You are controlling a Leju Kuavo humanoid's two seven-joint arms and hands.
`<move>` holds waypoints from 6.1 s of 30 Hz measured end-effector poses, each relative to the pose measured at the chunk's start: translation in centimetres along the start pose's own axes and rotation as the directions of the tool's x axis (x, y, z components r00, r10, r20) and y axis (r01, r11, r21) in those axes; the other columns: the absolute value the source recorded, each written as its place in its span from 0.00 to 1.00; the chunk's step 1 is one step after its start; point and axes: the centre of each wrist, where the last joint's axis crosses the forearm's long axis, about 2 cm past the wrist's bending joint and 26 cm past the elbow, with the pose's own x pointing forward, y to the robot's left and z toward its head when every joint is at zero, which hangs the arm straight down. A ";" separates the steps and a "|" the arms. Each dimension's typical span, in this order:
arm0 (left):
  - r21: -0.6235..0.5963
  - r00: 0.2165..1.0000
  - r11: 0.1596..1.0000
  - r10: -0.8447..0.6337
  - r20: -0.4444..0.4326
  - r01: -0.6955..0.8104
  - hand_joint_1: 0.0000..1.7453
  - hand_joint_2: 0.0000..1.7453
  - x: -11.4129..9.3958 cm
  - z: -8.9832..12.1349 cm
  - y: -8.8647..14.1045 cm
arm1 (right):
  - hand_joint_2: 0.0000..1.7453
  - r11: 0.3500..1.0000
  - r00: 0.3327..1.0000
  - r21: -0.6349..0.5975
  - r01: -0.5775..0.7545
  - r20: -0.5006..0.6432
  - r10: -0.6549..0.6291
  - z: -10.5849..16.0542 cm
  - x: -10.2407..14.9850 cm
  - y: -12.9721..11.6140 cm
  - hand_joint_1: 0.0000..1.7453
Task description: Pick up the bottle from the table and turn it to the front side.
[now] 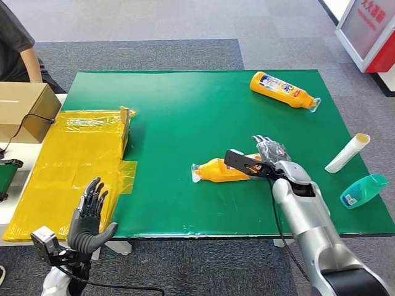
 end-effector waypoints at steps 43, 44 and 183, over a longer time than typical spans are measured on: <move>-0.008 0.994 0.994 0.105 -0.004 -0.105 0.00 1.00 -0.4 1.1 0.9 | 1.00 0.968 0.946 0.025 0.248 0.210 -0.248 -0.2 -0.5 2.3 1.00; -0.002 0.993 0.993 0.115 0.000 -0.115 0.00 1.00 -0.4 1.3 1.1 | 1.00 0.947 0.916 0.014 0.321 0.250 -0.314 0.9 0.1 3.0 1.00; -0.425 0.510 0.553 -0.831 -0.222 0.716 0.00 0.00 2.2 -14.3 1.2 | 1.00 0.671 0.548 0.226 0.706 0.426 -0.720 11.1 12.3 15.6 0.00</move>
